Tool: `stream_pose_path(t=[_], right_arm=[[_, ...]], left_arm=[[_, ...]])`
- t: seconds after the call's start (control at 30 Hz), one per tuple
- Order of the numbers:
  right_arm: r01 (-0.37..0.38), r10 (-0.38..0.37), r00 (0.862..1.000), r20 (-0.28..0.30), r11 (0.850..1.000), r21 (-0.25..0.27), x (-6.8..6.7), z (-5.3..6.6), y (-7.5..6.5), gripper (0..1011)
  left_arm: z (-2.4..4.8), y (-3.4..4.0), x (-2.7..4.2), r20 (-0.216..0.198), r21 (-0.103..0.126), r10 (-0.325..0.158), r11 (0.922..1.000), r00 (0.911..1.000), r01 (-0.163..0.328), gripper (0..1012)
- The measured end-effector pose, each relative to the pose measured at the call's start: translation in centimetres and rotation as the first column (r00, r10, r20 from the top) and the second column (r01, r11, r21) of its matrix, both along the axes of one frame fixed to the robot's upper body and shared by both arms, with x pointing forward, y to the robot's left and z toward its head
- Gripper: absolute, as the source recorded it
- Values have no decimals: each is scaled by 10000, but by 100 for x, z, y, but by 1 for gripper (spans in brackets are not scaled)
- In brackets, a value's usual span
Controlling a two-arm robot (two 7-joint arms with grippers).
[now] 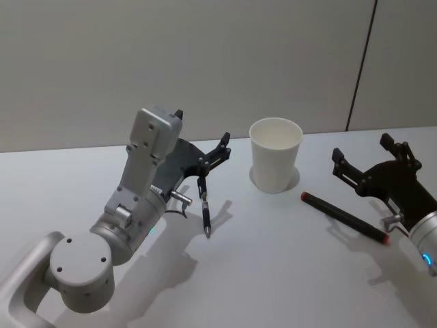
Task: Place the pen into the pen holder.
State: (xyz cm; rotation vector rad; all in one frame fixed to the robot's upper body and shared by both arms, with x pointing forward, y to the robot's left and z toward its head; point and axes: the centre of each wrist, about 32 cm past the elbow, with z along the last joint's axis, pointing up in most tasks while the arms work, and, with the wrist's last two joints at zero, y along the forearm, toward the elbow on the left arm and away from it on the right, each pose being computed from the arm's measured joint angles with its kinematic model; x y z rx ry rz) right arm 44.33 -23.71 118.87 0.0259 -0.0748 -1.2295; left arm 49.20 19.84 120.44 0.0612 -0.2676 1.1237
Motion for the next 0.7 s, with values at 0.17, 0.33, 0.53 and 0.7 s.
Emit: stream_pose_path(t=[0.17, 0.33, 0.53, 0.7], right_arm=[[-21, 21, 10000, 25, 10000, -54, 7, 9, -16, 1001], [-68, 69, 10000, 42, 9997, -216, 19, 26, -61, 1001], [-104, 107, 9999, 45, 9985, -541, 17, 69, -176, 1001], [-106, 104, 9999, -29, 9970, -770, -12, 97, -270, 1001]], left_arm=[[0, 0, 0, 0, 0, -1, 10000, 10000, 1, 1001], [0, 0, 0, 1, -1, -1, 10000, 10000, 1, 1001], [0, 0, 0, 1, 0, 0, 10000, 10000, 0, 1001], [0, 0, 0, 1, 0, 0, 10000, 10000, 0, 1001]])
